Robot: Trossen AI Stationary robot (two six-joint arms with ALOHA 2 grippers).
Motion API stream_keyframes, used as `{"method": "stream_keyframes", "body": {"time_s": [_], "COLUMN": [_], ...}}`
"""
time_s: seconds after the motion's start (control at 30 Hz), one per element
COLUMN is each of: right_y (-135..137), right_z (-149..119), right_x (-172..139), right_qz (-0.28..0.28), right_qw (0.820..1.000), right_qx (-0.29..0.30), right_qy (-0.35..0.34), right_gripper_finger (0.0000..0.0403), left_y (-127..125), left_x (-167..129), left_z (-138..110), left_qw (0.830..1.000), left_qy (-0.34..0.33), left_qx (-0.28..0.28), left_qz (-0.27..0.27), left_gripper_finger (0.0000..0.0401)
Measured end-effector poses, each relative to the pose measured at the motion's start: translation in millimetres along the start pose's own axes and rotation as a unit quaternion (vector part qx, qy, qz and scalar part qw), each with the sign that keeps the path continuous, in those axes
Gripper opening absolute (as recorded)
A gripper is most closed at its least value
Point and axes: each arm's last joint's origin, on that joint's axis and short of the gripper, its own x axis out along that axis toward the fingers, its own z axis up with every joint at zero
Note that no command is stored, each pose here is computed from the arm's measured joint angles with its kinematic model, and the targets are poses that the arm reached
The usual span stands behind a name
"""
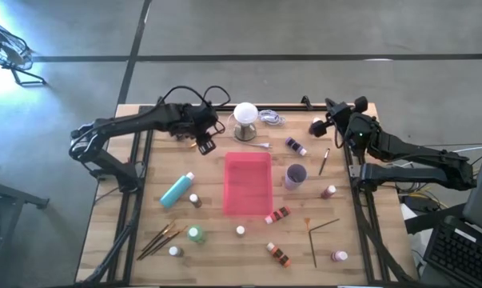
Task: Pick & Place Paint Supplies
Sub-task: Put the orange paintbrush into the purple cup
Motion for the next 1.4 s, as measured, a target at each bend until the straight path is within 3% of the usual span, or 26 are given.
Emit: {"method": "stream_keyframes", "body": {"time_s": [0.23, 0.47, 0.83, 0.97, 1.07, 1.23, 1.4], "right_y": [0, 0, 2, 7, 12, 27, 39], "right_z": [0, -1, -5, -4, -5, -7, -8], "right_x": [0, 0, 0, -1, -3, -15, -37], "right_qz": [0.001, 0.001, 0.016, 0.105, 0.202, 0.397, 0.476], "right_qw": [1.000, 1.000, 1.000, 0.994, 0.979, 0.917, 0.876], "right_qx": [-0.002, -0.003, 0.015, 0.023, 0.024, -0.022, -0.078], "right_qy": [0.000, 0.001, 0.011, 0.001, -0.006, -0.025, -0.022], "right_gripper_finger": [0.0008, 0.0008, 0.0008, 0.0008, 0.0008, 0.0008, 0.0008], "left_y": [-1, -12, -53, -61, -67, -73, -77], "left_x": [16, 4, -13, -14, -15, -16, -19], "left_z": [-20, -36, -34, -30, -26, -18, -4], "left_qw": [0.998, 0.990, 0.996, 0.999, 0.998, 0.995, 0.987], "left_qy": [0.061, 0.143, 0.079, 0.027, -0.012, -0.061, -0.134], "left_qx": [0.006, -0.001, 0.019, 0.027, 0.054, 0.085, 0.091], "left_qz": [0.006, -0.005, -0.026, 0.003, 0.013, -0.003, -0.010], "left_gripper_finger": [0.0165, 0.0165, 0.0165, 0.0165, 0.0165, 0.0165, 0.0165]}}
